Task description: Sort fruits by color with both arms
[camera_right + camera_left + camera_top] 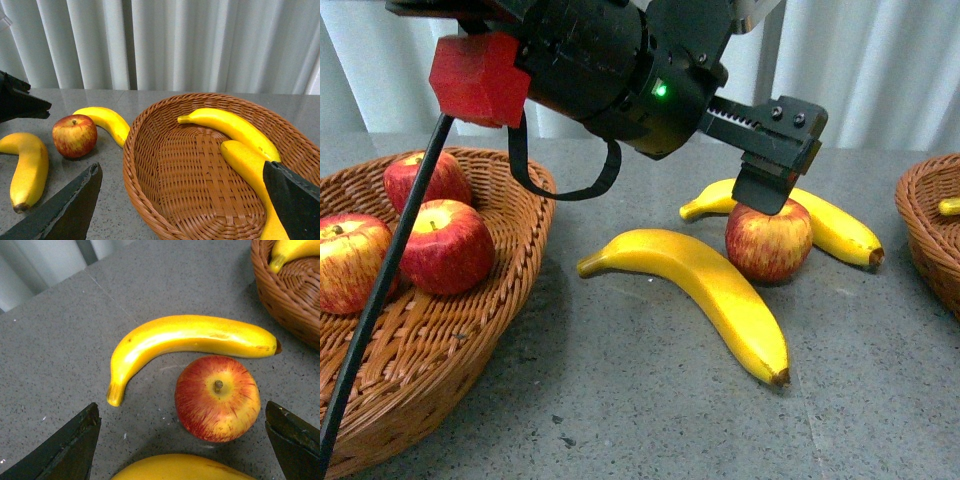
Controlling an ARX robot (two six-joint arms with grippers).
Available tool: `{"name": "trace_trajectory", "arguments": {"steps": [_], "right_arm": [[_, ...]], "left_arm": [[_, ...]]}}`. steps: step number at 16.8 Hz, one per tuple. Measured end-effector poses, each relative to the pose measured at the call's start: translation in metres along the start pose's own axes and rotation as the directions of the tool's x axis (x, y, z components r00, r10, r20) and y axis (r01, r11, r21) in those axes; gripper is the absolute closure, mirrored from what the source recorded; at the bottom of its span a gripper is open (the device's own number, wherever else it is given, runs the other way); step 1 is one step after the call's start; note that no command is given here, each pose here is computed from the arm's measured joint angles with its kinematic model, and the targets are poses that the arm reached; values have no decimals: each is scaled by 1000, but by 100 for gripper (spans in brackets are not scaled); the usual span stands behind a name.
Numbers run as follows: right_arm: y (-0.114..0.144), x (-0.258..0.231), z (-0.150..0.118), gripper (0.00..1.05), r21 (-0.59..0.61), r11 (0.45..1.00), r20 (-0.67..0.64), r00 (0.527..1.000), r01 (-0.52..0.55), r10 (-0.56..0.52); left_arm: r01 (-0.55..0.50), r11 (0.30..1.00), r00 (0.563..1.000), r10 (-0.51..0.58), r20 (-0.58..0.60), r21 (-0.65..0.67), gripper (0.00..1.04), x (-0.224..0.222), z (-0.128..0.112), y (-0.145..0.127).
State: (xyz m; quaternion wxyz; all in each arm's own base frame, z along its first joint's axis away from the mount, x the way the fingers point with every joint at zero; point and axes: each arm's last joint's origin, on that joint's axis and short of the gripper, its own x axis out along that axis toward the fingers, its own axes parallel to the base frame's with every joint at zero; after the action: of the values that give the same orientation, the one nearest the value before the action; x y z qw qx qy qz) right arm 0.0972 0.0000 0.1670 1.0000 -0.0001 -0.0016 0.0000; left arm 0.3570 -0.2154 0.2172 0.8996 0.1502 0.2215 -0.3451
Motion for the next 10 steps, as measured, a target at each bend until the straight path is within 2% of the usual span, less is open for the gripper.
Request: {"name": "trace_trajectory", "arguments": {"steps": [4, 10], "right_arm": [[0, 0, 0, 7, 0, 1000, 0, 1000, 0, 0], [0, 0, 0, 7, 0, 1000, 0, 1000, 0, 0]], "left_arm": [[43, 999, 999, -44, -29, -5, 7, 20, -9, 2], [120, 990, 991, -115, -63, 79, 7, 48, -21, -10]]}}
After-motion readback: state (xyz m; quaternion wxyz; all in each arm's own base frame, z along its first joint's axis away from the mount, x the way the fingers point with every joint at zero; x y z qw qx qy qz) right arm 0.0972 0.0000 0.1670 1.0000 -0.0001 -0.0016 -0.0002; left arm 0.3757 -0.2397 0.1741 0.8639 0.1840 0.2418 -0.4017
